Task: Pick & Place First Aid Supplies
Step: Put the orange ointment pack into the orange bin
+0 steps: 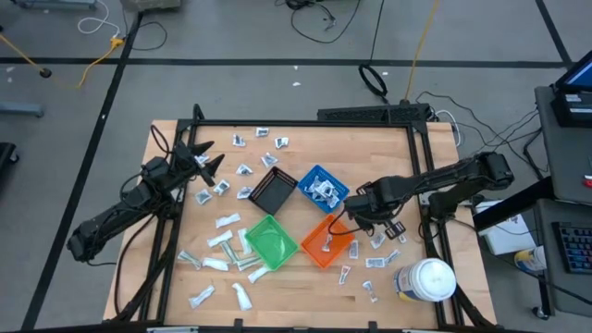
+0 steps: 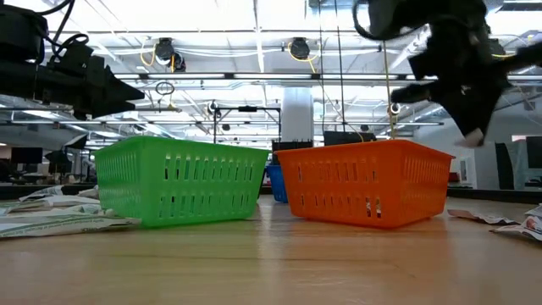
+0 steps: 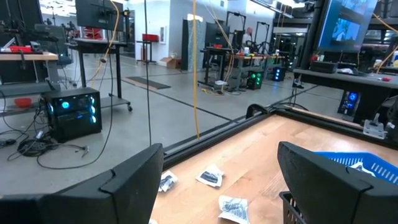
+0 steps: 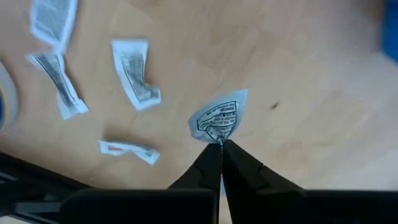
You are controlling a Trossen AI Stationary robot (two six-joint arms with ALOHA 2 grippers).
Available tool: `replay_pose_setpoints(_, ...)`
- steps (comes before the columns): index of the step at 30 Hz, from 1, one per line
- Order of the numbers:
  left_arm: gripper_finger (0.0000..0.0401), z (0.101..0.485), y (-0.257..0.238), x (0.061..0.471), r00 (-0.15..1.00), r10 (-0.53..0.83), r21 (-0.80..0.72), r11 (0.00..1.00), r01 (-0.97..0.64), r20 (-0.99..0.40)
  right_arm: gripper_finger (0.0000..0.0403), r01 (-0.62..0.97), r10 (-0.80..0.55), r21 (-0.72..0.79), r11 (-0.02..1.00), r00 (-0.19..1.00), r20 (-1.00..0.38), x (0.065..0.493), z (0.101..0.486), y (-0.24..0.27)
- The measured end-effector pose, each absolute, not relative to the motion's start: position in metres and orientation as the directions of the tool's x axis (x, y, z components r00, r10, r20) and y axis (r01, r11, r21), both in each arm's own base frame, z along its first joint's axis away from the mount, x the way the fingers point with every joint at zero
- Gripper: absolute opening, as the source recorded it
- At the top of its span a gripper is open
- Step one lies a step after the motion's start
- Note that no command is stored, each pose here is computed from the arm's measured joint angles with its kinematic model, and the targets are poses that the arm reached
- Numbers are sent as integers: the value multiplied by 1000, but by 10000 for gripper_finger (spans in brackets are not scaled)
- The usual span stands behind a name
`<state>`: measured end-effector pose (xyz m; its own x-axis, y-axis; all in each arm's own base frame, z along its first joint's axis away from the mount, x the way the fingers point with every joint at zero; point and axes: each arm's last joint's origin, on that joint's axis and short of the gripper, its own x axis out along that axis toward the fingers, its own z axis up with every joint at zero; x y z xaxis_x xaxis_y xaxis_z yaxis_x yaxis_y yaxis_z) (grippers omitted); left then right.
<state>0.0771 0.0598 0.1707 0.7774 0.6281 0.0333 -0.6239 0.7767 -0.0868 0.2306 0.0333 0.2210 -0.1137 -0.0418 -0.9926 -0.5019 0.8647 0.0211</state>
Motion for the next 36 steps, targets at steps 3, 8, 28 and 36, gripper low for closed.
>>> replay_pose_setpoints(3, 324, 171, 60, 77, 777, 628, -87, 777, -624, 33, 1, -495, -38, 13, 869, -93, -995, 235, 235, 32)
replay_pose_setpoints(8, 324, 171, 60, 77, 778, 628, -87, 777, -624, 32, 0, -472, -29, -7, 882, -40, -999, 248, 242, 36)
replay_pose_setpoints(28, 324, 171, 60, 77, 777, 628, -87, 777, -624, 34, 0, -481, 92, 7, 877, 153, -984, 344, 276, 90)
replay_pose_setpoints(36, 324, 171, 60, 77, 777, 628, -87, 776, -624, 34, 0, -514, 134, 24, 858, 177, -975, 345, 256, 103)
